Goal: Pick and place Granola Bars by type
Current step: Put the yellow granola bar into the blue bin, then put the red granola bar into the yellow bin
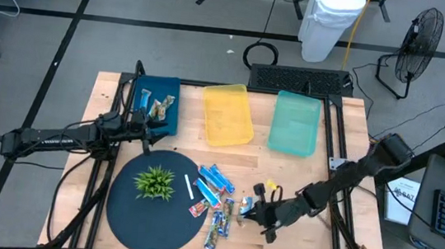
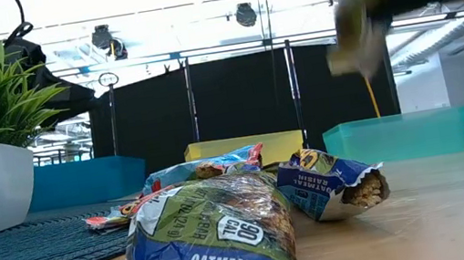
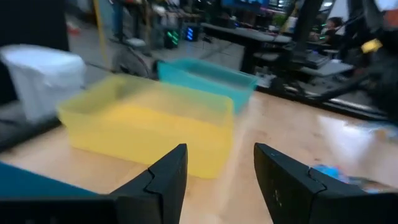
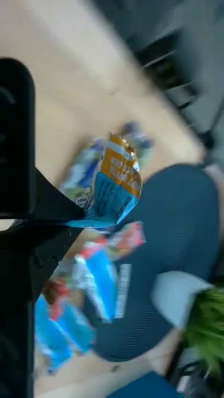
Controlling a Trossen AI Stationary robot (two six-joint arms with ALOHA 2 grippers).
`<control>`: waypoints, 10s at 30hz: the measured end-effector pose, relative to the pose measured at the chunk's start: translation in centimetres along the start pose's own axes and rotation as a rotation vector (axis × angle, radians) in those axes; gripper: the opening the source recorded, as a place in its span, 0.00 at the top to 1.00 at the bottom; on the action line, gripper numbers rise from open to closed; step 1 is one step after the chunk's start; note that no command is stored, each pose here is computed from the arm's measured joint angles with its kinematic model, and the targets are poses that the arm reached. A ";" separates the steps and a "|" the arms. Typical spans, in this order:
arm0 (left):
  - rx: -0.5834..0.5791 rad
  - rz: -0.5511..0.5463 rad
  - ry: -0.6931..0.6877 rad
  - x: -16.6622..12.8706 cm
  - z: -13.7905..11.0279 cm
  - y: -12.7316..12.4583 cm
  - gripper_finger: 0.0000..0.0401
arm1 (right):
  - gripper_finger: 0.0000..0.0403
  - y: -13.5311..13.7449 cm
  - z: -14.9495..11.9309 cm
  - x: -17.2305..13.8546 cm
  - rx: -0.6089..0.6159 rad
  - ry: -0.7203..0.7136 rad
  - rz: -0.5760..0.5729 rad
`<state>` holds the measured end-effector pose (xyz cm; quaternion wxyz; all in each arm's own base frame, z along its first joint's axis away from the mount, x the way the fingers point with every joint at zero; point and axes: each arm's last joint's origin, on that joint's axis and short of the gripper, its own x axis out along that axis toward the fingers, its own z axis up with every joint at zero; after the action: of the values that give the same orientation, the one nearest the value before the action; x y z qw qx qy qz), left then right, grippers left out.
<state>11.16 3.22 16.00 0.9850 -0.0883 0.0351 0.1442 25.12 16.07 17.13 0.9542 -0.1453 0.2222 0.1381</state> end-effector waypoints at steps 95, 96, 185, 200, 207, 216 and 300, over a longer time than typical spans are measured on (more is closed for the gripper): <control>0.924 0.244 -0.034 17.2 5.5 -12.7 0.55 | 1.00 -18.4 -2.8 0.8 0.271 -0.595 -0.455; 0.930 0.254 -0.032 17.1 5.5 -12.8 0.55 | 1.00 -18.4 -2.8 0.7 0.270 -0.597 -0.451; 0.703 0.267 0.092 14.4 8.5 -10.5 0.98 | 0.50 -15.2 -5.5 -6.1 0.367 -0.487 -0.298; 0.489 0.347 0.024 5.7 9.1 -6.8 0.98 | 0.60 -12.2 -9.7 -12.3 0.416 -0.541 -0.382; 0.345 0.391 -0.018 2.6 6.0 -4.2 0.98 | 0.60 -11.5 -11.1 -12.5 0.374 -0.371 -0.335; 0.283 0.465 -0.050 1.3 5.3 -3.0 0.98 | 0.65 -10.4 -12.0 -12.9 0.315 -0.282 -0.134; -0.030 -0.221 0.220 3.0 3.1 -5.5 0.64 | 0.68 -10.4 -12.0 -13.0 0.388 -0.281 -0.128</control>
<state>15.78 -0.54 19.66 0.9836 -0.1215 0.1307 0.0248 12.71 -0.12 15.05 0.9926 0.0474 0.0998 0.0510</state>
